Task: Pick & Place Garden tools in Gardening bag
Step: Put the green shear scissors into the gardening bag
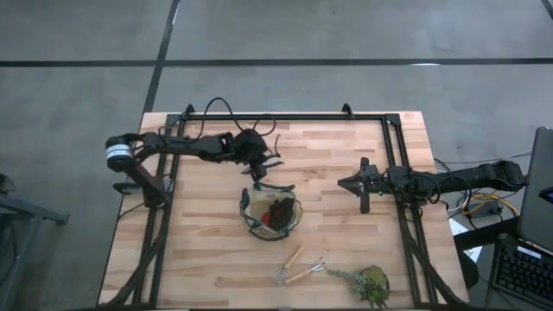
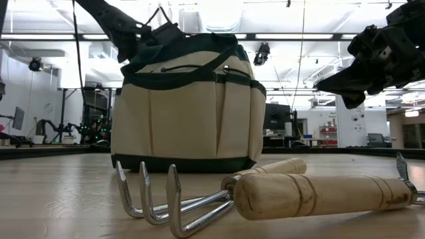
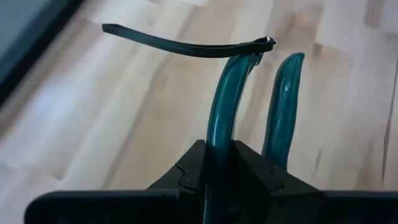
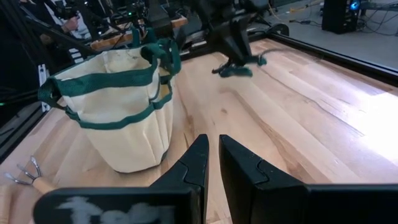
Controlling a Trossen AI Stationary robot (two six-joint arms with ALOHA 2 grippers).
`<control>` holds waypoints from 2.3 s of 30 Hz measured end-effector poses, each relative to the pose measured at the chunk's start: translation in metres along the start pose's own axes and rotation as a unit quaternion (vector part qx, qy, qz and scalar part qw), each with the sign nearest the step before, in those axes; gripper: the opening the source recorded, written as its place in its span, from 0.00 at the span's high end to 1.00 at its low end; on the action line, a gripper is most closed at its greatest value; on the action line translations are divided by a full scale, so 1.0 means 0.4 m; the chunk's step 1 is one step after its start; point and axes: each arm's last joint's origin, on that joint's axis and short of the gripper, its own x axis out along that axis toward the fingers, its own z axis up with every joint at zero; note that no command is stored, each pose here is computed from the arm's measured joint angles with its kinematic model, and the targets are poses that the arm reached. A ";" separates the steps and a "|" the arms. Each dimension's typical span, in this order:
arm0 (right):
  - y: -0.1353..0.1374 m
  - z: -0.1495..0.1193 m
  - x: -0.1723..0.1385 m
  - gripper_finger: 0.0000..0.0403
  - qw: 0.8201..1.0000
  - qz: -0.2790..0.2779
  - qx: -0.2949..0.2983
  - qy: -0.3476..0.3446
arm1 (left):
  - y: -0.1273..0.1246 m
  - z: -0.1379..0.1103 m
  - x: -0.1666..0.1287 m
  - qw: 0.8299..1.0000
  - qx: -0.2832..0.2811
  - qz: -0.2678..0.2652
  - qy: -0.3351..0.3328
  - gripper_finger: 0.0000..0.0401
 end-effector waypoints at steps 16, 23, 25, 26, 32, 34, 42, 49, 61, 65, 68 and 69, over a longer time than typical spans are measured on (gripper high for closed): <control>0.000 0.000 0.000 0.92 1.000 0.000 -0.001 0.000 | 0.016 0.092 -0.082 0.990 -0.012 0.097 -0.097 0.85; 0.000 0.000 0.000 0.92 1.000 0.000 0.000 -0.001 | 0.017 0.123 -0.116 0.987 -0.014 0.095 -0.130 0.85; 0.000 0.000 0.000 0.92 1.000 0.000 0.000 -0.001 | 0.017 0.132 -0.126 0.985 -0.016 0.095 -0.144 0.85; 0.000 0.000 0.000 0.92 1.000 0.000 0.000 -0.001 | 0.017 0.134 -0.129 0.984 -0.017 0.094 -0.148 0.85; 0.000 0.000 0.000 0.92 1.000 0.000 0.000 0.000 | 0.015 0.161 -0.146 0.979 -0.022 0.083 -0.186 0.85; 0.000 0.000 0.000 0.92 1.000 0.000 0.000 0.000 | 0.011 0.162 -0.147 0.979 -0.021 0.079 -0.189 0.85; 0.000 0.000 0.000 0.92 1.000 0.000 0.000 0.000 | 0.003 0.170 -0.150 0.976 -0.019 0.062 -0.207 0.85; 0.000 0.000 0.000 0.92 1.000 0.000 0.000 -0.001 | -0.008 0.180 -0.154 0.973 -0.023 0.027 -0.228 0.85; 0.003 0.009 0.000 0.92 1.000 0.005 0.001 -0.018 | -0.054 0.196 -0.167 0.962 -0.010 -0.024 -0.270 0.85; 0.003 0.009 0.000 0.92 1.000 0.005 0.001 -0.018 | -0.063 0.200 -0.172 0.958 -0.008 -0.031 -0.283 0.85; 0.003 0.009 0.000 0.92 1.000 0.005 0.001 -0.019 | -0.068 0.203 -0.174 0.956 -0.009 -0.034 -0.290 0.85; 0.003 0.009 0.000 0.92 1.000 0.005 0.001 -0.019 | -0.069 0.203 -0.175 0.956 -0.010 -0.034 -0.291 0.85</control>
